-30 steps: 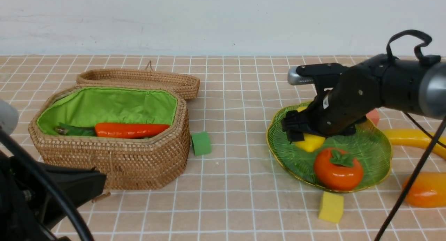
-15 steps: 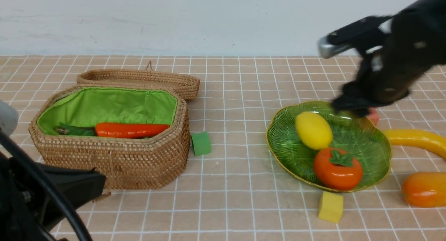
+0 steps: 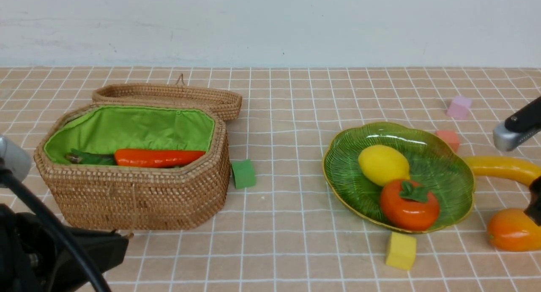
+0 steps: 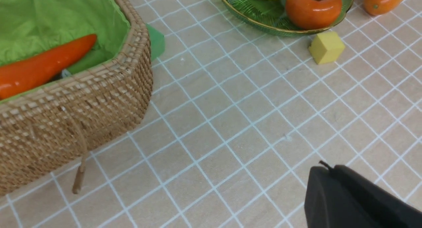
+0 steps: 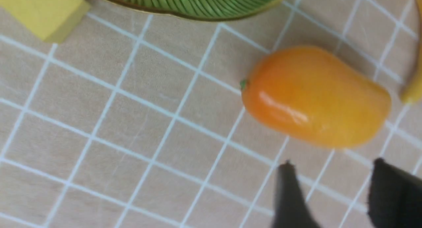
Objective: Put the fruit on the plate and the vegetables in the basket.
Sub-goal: Grab a mountain bell pepper with your right arm and place it on the plate on the right, then use the right arm to grab a banana and put it into the right plate
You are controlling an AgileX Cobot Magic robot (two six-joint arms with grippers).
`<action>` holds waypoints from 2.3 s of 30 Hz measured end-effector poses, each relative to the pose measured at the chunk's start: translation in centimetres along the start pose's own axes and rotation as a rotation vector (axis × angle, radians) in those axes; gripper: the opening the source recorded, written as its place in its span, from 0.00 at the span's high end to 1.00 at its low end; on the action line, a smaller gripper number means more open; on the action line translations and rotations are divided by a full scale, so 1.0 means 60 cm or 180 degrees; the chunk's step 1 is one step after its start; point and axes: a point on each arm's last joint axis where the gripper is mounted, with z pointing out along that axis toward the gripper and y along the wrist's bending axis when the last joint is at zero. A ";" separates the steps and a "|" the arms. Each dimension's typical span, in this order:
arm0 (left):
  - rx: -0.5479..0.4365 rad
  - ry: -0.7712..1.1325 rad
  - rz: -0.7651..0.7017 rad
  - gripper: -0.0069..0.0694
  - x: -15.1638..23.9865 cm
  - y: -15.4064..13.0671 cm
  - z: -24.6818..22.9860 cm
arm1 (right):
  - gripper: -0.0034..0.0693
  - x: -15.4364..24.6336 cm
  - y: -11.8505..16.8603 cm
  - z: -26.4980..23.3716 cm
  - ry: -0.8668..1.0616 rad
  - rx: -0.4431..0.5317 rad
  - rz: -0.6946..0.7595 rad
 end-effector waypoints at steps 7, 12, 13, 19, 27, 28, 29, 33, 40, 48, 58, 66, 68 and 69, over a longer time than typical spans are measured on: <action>0.0083 0.0087 0.0034 0.93 0.004 -0.004 0.000 | 0.03 0.000 -0.026 0.085 0.0302 -0.0140 -0.0953; 0.0159 0.0153 0.0077 0.93 0.007 -0.007 0.000 | 0.03 0.005 -0.050 0.145 0.0531 -0.0010 -0.1283; 0.0170 0.0153 0.0100 0.93 0.007 -0.008 0.000 | 0.03 0.003 -0.052 0.156 0.0528 0.0029 -0.1345; 0.0185 0.0125 0.0242 0.93 0.006 -0.009 0.000 | 0.04 -0.006 -0.062 0.218 0.0477 0.0191 -0.1649; 0.0187 0.0076 0.0284 0.93 0.004 -0.009 0.000 | 0.16 -0.009 -0.064 0.241 0.0532 0.0152 -0.1589; 0.0187 0.0068 0.0284 0.92 0.004 -0.009 0.000 | 0.16 -0.009 -0.065 0.238 0.0542 0.0175 -0.1490; 0.0187 0.0068 0.0284 0.92 0.004 -0.009 0.000 | 0.16 -0.008 -0.065 0.238 0.0544 0.0176 -0.1467; 0.0187 0.0065 0.0284 0.92 0.004 -0.009 0.000 | 0.16 -0.006 -0.066 0.219 0.0497 0.0288 -0.0894; 0.0225 0.0060 0.0244 0.92 0.003 -0.011 0.000 | 0.16 -0.055 -0.044 0.121 -0.0484 0.0465 0.0420; 0.0227 0.0049 0.0242 0.92 0.003 -0.011 0.000 | 0.16 -0.122 -0.014 0.154 -0.0745 -0.0075 0.1231; 0.0228 0.0047 0.0241 0.91 0.003 -0.011 0.000 | 0.02 -0.165 -0.036 0.141 -0.0749 -0.0168 0.1336; 0.0228 0.0034 0.0240 0.91 0.002 -0.011 0.000 | 0.13 -0.133 -0.106 0.110 -0.0444 0.0306 0.1038; 0.0228 0.0034 0.0240 0.91 0.002 -0.011 0.000 | 0.15 -0.103 -0.142 0.113 -0.0309 0.0439 0.1117; 0.0228 0.0034 0.0240 0.91 0.002 -0.011 0.000 | 0.15 -0.089 -0.158 0.115 -0.0262 0.0488 0.1133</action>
